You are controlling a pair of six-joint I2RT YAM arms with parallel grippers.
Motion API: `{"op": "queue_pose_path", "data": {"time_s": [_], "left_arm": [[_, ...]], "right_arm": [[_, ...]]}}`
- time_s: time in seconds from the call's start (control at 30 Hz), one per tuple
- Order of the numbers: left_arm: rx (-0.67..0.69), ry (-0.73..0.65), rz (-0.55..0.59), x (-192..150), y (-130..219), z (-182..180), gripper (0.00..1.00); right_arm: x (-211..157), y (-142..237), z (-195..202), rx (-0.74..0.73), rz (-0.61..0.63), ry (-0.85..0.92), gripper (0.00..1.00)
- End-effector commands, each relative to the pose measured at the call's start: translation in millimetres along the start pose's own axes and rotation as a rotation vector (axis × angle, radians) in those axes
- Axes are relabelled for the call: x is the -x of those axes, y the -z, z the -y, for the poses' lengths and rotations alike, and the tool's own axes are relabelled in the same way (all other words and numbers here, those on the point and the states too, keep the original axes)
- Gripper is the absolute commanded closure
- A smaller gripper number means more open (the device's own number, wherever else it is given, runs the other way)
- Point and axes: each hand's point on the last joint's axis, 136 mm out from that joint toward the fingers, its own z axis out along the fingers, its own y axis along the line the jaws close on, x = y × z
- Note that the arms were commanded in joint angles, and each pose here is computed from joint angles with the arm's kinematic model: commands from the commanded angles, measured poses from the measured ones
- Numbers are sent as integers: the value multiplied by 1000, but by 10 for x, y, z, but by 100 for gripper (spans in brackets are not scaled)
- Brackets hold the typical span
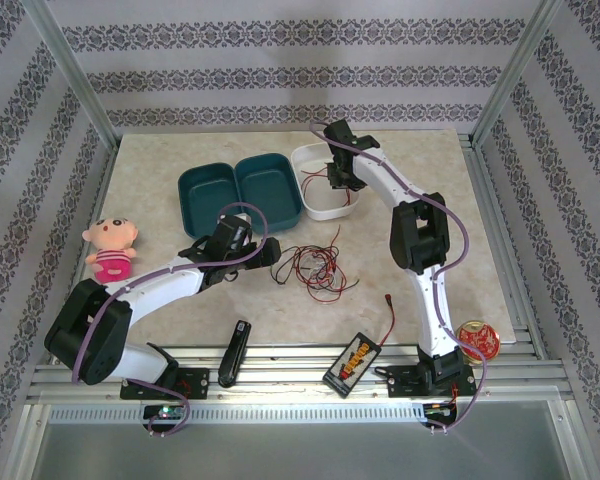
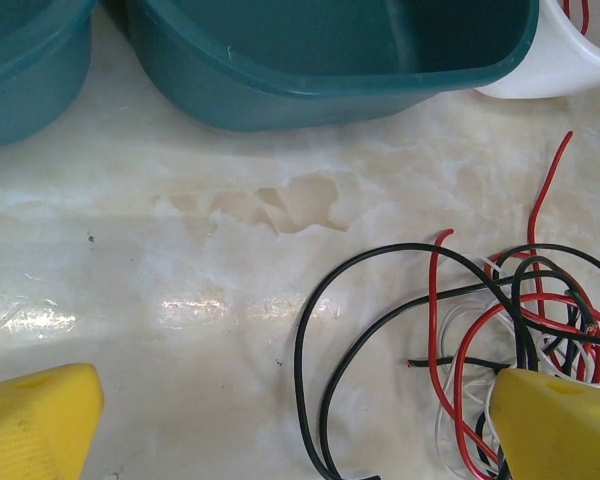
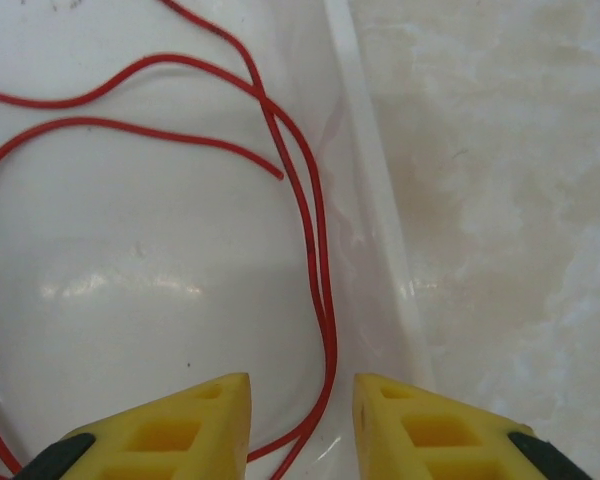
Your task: Untangle the cables
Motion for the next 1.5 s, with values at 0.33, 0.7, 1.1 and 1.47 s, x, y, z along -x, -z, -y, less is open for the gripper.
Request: {"op": "queue_pose_path", "data": {"time_s": [0.33, 0.7, 1.1, 1.47], "left_arm": [[-40, -5, 19, 100, -25, 85, 1], [-128, -68, -14, 58, -197, 261, 2], [-220, -73, -81, -85, -364, 507, 14], [-264, -61, -121, -176, -459, 627, 26]], "right_arm": [[-203, 917, -25, 134, 133, -38, 67], [-1057, 961, -13, 188, 43, -122, 68], [-1674, 878, -252, 279, -112, -121, 78], [-1921, 970, -473, 340, -166, -37, 87]]}}
